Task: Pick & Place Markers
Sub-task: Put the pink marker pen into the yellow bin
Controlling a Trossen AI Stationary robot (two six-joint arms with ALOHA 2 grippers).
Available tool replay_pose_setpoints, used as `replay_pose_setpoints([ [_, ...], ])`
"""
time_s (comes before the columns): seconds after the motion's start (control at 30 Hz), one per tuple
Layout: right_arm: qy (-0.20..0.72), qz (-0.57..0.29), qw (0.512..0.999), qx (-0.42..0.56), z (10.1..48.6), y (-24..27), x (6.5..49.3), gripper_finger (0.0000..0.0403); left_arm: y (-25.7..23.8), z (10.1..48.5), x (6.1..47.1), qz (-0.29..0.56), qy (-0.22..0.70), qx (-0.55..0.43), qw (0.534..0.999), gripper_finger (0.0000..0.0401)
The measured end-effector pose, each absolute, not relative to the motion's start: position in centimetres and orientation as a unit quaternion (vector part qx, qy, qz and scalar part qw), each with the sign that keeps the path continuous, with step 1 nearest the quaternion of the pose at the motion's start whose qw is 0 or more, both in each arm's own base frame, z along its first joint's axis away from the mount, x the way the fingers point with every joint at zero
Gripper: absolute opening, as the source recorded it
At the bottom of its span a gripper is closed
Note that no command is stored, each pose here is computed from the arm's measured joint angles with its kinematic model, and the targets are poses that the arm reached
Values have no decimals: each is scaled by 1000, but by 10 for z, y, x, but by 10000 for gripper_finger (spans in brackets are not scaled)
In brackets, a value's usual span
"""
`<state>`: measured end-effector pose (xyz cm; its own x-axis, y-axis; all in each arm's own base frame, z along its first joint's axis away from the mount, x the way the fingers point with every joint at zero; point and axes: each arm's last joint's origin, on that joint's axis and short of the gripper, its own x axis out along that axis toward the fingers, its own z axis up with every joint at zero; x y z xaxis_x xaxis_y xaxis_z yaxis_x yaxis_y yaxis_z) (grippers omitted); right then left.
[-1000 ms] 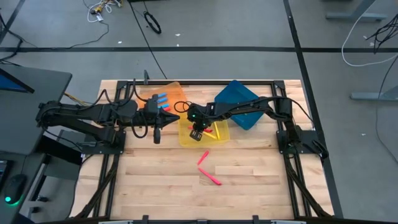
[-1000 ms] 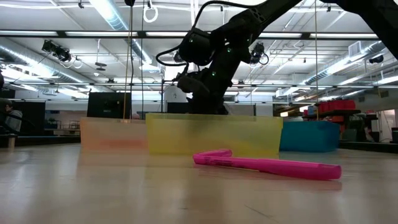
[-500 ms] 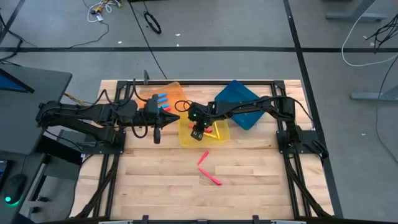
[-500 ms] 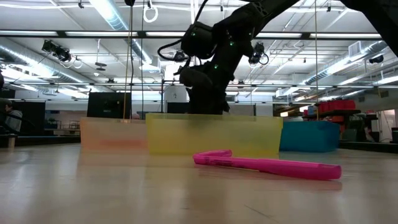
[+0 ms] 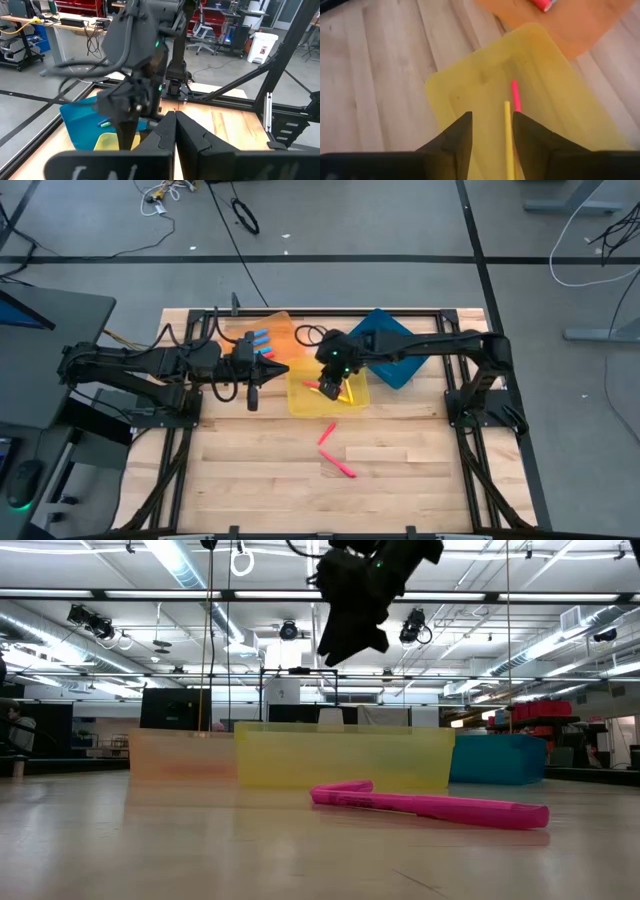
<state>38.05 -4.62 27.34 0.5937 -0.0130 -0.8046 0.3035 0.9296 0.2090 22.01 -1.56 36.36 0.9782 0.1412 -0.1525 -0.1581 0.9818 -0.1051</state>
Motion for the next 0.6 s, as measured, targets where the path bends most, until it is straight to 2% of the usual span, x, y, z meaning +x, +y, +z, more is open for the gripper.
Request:
replay_pose_setpoints([
  [0.23, 432, -106, 871, 210, 284, -36, 375, 137, -16, 364, 220, 75, 72, -59, 993, 11],
  [0.6, 466, -20, 856, 222, 285, 58, 368, 137, -16, 364, 220, 75, 71, -59, 993, 12],
])
